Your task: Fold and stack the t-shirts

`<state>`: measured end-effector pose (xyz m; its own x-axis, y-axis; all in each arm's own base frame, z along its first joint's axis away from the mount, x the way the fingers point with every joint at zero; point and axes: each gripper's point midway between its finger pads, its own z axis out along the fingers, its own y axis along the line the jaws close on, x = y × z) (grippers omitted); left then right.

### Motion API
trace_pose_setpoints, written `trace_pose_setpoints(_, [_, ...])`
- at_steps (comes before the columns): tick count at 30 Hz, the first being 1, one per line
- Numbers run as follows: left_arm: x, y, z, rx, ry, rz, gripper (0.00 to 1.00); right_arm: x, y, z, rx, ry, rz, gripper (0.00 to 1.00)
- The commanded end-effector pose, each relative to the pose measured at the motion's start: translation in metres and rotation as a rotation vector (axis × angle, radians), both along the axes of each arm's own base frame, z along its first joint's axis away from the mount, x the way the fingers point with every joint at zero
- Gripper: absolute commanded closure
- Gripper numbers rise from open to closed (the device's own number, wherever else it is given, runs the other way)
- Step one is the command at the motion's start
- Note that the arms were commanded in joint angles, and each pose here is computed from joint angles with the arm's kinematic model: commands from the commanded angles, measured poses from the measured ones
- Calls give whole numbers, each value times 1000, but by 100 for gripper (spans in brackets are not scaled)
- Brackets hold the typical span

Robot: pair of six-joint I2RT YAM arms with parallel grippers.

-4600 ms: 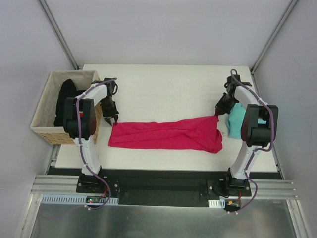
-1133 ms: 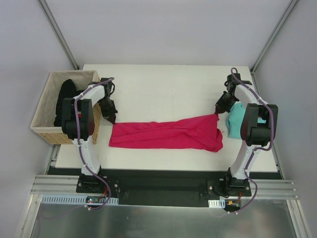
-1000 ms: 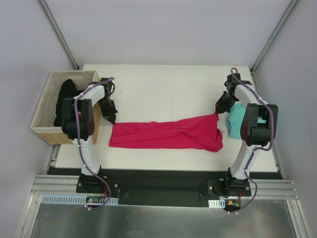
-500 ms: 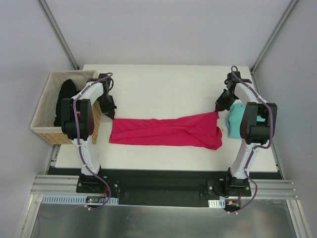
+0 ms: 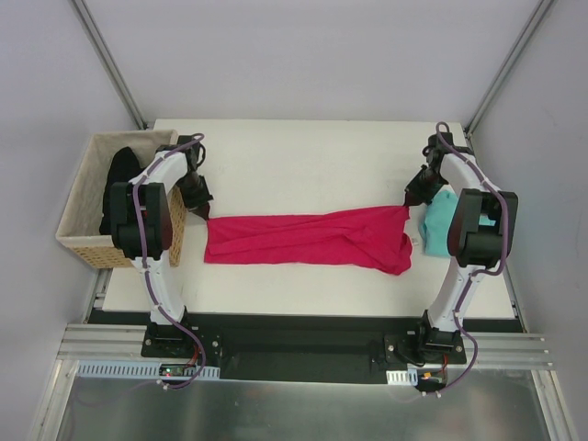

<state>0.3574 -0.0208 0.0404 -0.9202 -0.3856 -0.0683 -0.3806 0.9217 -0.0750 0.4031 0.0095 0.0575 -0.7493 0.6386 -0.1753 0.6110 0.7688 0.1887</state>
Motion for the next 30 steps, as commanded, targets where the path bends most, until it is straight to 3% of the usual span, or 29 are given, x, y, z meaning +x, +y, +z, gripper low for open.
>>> trace_pose_setpoints(1, [7,16,15,36,-33,55,100,14,-15,7,-26,-38,-46,99])
trace_pose_setpoints(13, [7,16,17,30,-36,57,100,19,-11,2,3,-25,-22,99])
trace_pose_setpoints(14, [7,14,16,19,-36,55,100,21,-9,3,12,-29,-18,93])
trace_pose_setpoints(15, [8,14,16,16,-35,56,99,21,-9,3,12,-23,-13,77])
trace_pose_setpoints(16, [8,13,15,13,-32,54,96,21,-9,1,13,-19,-10,73])
trace_pose_setpoints(19, [7,11,14,-1,-29,54,48,21,-10,2,9,-17,0,63])
trace_pose_setpoints(21, [7,12,16,5,-35,58,28,23,-12,7,-7,-29,2,63])
trace_pose_setpoints(24, [8,13,21,13,-50,60,22,28,-16,21,-32,-68,13,63])
trace_pose_setpoints(30, [10,12,32,2,-82,62,21,37,-23,57,-129,-141,51,63])
